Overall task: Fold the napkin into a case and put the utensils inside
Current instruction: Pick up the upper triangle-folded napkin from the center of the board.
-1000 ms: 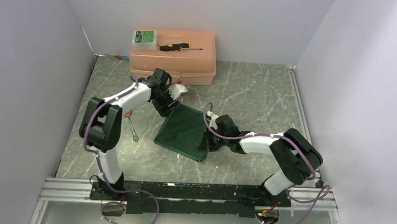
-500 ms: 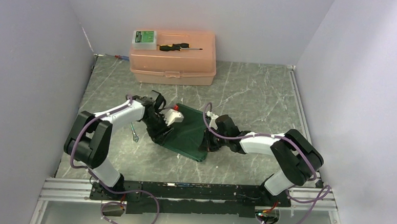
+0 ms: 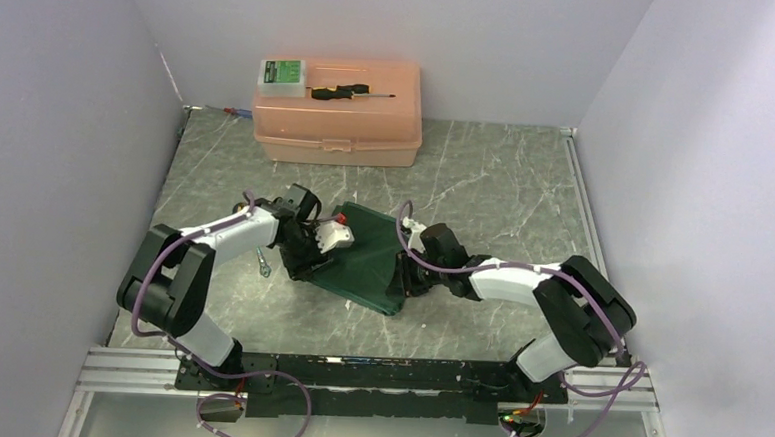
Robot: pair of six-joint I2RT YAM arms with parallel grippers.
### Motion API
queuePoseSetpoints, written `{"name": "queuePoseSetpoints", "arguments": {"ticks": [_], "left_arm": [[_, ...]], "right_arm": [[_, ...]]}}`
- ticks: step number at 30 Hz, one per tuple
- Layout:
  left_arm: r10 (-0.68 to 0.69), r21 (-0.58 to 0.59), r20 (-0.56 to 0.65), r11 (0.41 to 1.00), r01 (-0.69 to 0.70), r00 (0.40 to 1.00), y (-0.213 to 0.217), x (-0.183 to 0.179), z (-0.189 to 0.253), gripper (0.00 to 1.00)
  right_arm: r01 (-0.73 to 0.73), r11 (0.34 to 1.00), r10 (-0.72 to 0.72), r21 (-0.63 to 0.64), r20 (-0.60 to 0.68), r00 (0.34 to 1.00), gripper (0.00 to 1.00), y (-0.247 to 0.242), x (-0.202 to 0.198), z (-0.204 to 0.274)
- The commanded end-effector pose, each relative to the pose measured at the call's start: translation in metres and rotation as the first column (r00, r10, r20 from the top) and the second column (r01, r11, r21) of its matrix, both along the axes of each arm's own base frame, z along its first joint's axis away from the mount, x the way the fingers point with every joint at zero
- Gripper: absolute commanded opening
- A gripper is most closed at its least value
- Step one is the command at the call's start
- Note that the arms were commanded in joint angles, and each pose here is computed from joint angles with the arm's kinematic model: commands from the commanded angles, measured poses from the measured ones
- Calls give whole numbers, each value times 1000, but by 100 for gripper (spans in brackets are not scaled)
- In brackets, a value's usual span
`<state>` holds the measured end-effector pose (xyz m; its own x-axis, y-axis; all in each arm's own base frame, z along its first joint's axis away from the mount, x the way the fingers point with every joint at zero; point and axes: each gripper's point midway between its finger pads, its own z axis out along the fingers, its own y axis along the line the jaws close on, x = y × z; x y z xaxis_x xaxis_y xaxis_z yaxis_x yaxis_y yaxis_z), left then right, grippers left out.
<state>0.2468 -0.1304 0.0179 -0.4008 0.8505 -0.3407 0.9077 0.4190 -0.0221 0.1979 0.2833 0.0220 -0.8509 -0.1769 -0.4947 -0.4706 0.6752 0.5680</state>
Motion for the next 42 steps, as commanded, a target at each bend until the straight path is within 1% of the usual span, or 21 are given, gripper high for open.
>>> {"name": "queuePoseSetpoints", "arguments": {"ticks": [1,3,4,5,6,9,10,11,13,15,18,19,20,22,23,24,25,29,36,39,42], "left_arm": [[-84,12,142,996,83,986,2,21,26,61],[-85,-11,168,996,88,982,-1,30,46,67],[-80,-31,155,996,86,985,0,29,52,76],[-82,-68,155,993,94,985,0,31,64,88],[-78,-103,160,990,95,984,3,32,77,92],[-91,-209,237,967,142,967,13,36,127,93],[-101,-228,261,960,163,960,16,33,138,94],[-116,-229,284,956,184,952,18,31,145,94],[-177,-205,317,946,249,932,20,23,147,94],[-248,-187,341,927,324,907,20,13,138,94],[-346,-177,409,878,446,844,15,-4,125,94],[-376,-170,458,852,495,805,11,-7,121,94],[-412,-150,500,825,544,762,8,-12,116,94],[-476,-115,565,764,635,674,3,-26,99,94],[-508,-83,600,729,680,618,1,-30,95,94],[-526,-68,618,704,706,584,-2,-32,90,94],[-534,-64,626,692,719,569,-4,-32,85,94],[-558,-52,623,670,740,549,-11,-22,73,93],[-673,41,602,563,826,429,-16,-24,45,85],[-725,78,574,510,857,380,-15,-30,30,82],[-754,103,556,481,871,351,-15,-31,21,80]], "right_arm": [[-7,1000,10,-26,110,994,30,-3,12,30],[0,998,9,-59,157,988,32,-9,17,43],[4,997,10,-76,180,984,33,-11,19,48],[5,996,14,-91,206,978,33,-13,19,53],[4,995,21,-102,238,971,34,-15,20,58],[-40,986,92,-159,334,938,38,-18,13,68],[-69,981,133,-182,366,921,39,-16,10,71],[-100,972,180,-213,401,898,44,-16,6,72],[-136,954,249,-267,455,855,50,-13,1,74],[-163,940,295,-300,474,830,51,-8,-2,78],[-177,914,347,-366,478,807,52,-4,-8,72],[-182,897,379,-404,488,786,55,-4,-9,70],[-182,885,396,-428,487,779,56,-5,-9,67],[-184,862,426,-472,481,766,56,-9,-9,62],[-189,855,441,-483,485,755,56,-10,-9,62],[-194,850,451,-489,489,747,56,-11,-9,61],[-200,845,462,-495,491,739,56,-13,-9,60],[-261,833,510,-487,494,704,56,-9,-16,56],[-358,801,585,-479,501,638,55,2,-24,56],[-351,796,590,-493,508,628,55,1,-21,57],[-351,796,591,-493,510,625,55,1,-21,59]]}}
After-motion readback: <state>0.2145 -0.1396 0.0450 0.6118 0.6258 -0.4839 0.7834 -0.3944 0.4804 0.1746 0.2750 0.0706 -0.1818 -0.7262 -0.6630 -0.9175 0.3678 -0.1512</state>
